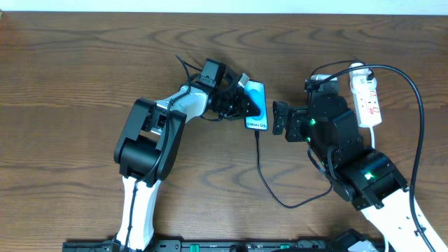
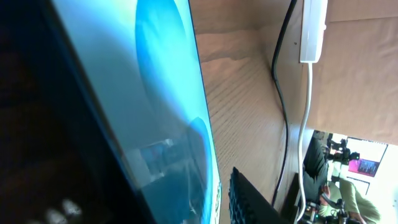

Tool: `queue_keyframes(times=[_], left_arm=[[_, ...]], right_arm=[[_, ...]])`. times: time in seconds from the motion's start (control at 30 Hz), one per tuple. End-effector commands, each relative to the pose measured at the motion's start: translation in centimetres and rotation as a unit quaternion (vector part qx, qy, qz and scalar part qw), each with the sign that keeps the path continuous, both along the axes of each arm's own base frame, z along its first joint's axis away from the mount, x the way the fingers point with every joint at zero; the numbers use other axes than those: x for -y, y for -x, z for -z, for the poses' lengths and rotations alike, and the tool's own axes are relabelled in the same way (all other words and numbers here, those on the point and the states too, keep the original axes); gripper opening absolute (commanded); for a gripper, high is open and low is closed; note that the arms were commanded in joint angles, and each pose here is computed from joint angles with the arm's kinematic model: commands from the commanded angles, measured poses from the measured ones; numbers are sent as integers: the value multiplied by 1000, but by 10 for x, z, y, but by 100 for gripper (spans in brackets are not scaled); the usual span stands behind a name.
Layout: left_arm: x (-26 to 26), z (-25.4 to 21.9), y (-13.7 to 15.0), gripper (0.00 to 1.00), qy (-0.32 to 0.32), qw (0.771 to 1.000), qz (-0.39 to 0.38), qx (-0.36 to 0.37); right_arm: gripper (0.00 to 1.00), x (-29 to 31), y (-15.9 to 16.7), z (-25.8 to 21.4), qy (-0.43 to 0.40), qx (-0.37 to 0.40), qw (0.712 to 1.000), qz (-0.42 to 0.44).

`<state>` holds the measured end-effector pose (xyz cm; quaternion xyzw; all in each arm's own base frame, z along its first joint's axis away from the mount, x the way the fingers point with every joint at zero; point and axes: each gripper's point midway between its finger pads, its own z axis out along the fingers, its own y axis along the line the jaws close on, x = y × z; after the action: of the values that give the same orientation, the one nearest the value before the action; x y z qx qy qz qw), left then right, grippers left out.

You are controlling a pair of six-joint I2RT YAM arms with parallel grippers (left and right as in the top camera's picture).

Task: Plug charger to phone and switch on socket
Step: 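Lay the phone flat on the table and open the left gripper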

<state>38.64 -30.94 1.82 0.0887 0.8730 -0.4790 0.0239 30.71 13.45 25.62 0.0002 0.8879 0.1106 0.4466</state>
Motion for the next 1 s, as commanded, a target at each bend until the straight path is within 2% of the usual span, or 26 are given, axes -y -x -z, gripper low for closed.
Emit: queue_keyframes(times=[0.0, 0.27, 0.33, 0.4, 0.43, 0.53, 0.77, 0.97], left_arm=[[1, 1, 3, 36, 2, 1000, 4, -3], [1, 2, 3, 42, 1, 1000, 4, -2], [1, 2, 3, 52, 1, 1000, 4, -1], [1, 2, 3, 56, 1, 1000, 4, -2], [1, 2, 3, 62, 1, 1000, 4, -1], [0, 2, 3, 71, 1, 1000, 4, -1], [-1, 4, 2, 81, -7, 1000, 0, -3], [-16, 22, 4, 89, -63, 998, -23, -22]], right_arm=[[99, 3, -2, -7, -4, 5, 1000, 11], [99, 3, -2, -6, -4, 4, 1000, 11], [99, 3, -2, -6, -4, 4, 1000, 11], [99, 3, -2, -6, -4, 4, 1000, 11], [99, 3, -2, -6, -4, 4, 1000, 11], [99, 4, -1, -5, -3, 3, 1000, 11], [99, 5, 2, -1, 3, -7, 1000, 11], [99, 7, 12, 12, 14, -39, 999, 2]])
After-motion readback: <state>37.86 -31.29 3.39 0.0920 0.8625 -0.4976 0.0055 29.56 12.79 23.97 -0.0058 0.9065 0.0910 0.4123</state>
